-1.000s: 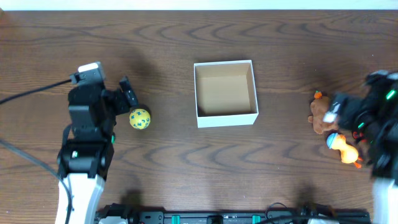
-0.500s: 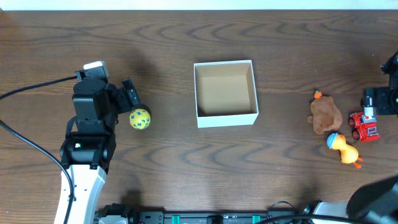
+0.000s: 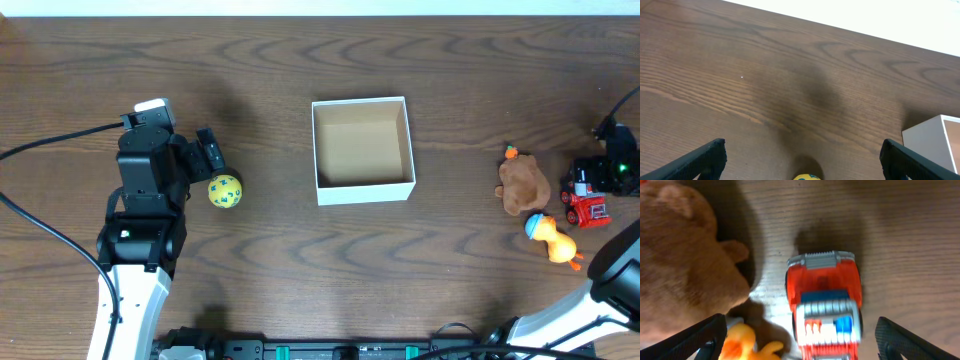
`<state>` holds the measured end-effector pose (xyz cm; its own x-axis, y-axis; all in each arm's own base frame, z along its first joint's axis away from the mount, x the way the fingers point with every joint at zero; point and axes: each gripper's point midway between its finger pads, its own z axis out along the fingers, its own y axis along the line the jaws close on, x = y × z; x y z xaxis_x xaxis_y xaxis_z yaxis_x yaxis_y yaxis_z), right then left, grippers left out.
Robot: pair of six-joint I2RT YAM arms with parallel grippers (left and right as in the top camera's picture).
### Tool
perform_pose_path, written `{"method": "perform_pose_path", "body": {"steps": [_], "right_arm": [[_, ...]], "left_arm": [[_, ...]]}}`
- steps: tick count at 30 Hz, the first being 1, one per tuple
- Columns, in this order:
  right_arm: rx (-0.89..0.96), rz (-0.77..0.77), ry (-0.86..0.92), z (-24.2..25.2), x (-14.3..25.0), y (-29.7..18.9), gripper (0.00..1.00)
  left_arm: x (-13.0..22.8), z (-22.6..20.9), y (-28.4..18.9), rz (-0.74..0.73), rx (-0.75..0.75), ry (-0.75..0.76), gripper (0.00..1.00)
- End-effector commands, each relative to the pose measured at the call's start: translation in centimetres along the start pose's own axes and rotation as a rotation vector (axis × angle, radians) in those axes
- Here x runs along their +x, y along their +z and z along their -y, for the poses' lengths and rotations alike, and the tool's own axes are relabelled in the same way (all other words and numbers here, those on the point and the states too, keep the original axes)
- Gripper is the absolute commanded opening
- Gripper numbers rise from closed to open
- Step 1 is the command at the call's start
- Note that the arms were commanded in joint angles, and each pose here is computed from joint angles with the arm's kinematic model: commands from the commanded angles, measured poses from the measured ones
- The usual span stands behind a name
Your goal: Pack container
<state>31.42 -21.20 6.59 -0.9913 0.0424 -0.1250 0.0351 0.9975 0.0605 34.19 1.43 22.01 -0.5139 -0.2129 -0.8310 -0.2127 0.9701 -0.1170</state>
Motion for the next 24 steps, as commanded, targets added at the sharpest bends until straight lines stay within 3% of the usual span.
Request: {"method": "perform_pose_path", "body": {"steps": [1, 6, 14, 24], "right_arm": [[-0.023, 0.003, 0.032, 0.2, -0.4, 0.8, 0.94], [-0.015, 0.014, 0.031, 0.5, -0.8, 1.1, 0.90], [-0.009, 0.016, 0.035, 0.8, -0.7, 1.1, 0.75], [-0.008, 0.007, 0.074, 1.7, 0.3, 1.3, 0.70]], "left_arm": [[-1.0, -0.1, -0.5, 0.025, -0.008, -0.018, 0.98], [-0.6, -0.2, -0.5, 0.005, -0.013, -0.015, 0.98], [-0.4, -0.3, -0.5, -0.002, -0.015, -0.014, 0.98], [-0.4, -0.3, -0.5, -0.002, -0.015, -0.014, 0.98]]}}
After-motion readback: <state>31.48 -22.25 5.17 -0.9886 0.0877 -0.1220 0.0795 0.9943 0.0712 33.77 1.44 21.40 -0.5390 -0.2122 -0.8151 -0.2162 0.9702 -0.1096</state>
